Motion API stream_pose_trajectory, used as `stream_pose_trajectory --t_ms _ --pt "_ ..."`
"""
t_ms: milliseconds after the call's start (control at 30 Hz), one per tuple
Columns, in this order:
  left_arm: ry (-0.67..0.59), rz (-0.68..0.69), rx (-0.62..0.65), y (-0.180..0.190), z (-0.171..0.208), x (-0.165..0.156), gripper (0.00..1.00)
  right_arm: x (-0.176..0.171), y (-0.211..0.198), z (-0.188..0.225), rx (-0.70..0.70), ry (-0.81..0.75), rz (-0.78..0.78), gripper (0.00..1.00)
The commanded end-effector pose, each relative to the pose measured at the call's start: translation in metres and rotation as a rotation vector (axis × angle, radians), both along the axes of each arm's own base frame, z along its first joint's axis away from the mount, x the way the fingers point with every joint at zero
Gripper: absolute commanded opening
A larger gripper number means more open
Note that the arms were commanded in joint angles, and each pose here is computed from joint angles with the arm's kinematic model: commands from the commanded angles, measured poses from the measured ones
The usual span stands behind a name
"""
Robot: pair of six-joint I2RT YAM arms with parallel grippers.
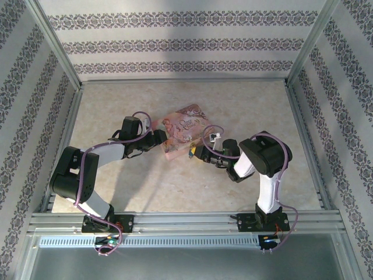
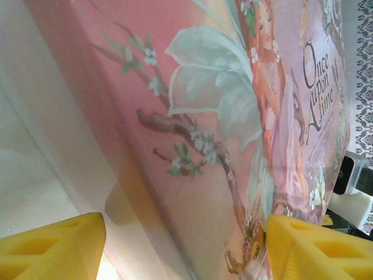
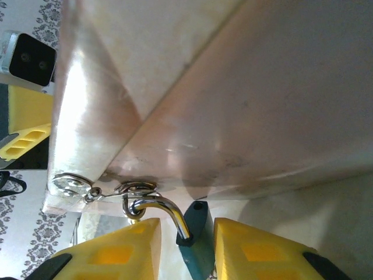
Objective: Unlock a padlock with a key
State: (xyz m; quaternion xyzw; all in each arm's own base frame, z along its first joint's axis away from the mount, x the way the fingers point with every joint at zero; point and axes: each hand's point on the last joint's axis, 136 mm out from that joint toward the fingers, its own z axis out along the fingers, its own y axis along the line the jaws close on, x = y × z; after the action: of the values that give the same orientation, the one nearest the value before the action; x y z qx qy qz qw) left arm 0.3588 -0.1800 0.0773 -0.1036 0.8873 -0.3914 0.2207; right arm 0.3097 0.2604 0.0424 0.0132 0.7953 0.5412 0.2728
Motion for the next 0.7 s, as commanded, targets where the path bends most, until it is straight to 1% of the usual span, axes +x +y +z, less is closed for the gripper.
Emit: stream_pose_trajectory --t_ms 0,100,233,433,567,667 --pt "0.057 0.012 0.046 0.006 -0.015 -0.008 0.71 0.007 0.008 0.011 0.033 -0.051 -0.004 0.29" --pt "0.059 0.012 0.046 0.006 -0.016 -0.009 0.71 0.008 0.012 0.011 0.039 -0.049 -0.002 0.26" --pt "0.059 0.015 0.046 0.007 -0.017 -0.009 0.71 0.008 0.01 0.01 0.031 -0.047 -0.027 0.17" --pt "0.063 0.018 0.046 0.007 -0.019 -0.01 0.71 0.008 0.0 0.01 0.023 -0.032 -0.086 0.06" --pt "0.063 0.026 0.046 0.009 -0.02 -0.012 0.71 0.009 -0.003 0.012 0.036 -0.003 -0.143 0.01" --pt "0.065 0.025 0.046 0.009 -0.021 -0.014 0.71 0.011 -0.004 0.014 0.055 0.027 -0.182 0.0"
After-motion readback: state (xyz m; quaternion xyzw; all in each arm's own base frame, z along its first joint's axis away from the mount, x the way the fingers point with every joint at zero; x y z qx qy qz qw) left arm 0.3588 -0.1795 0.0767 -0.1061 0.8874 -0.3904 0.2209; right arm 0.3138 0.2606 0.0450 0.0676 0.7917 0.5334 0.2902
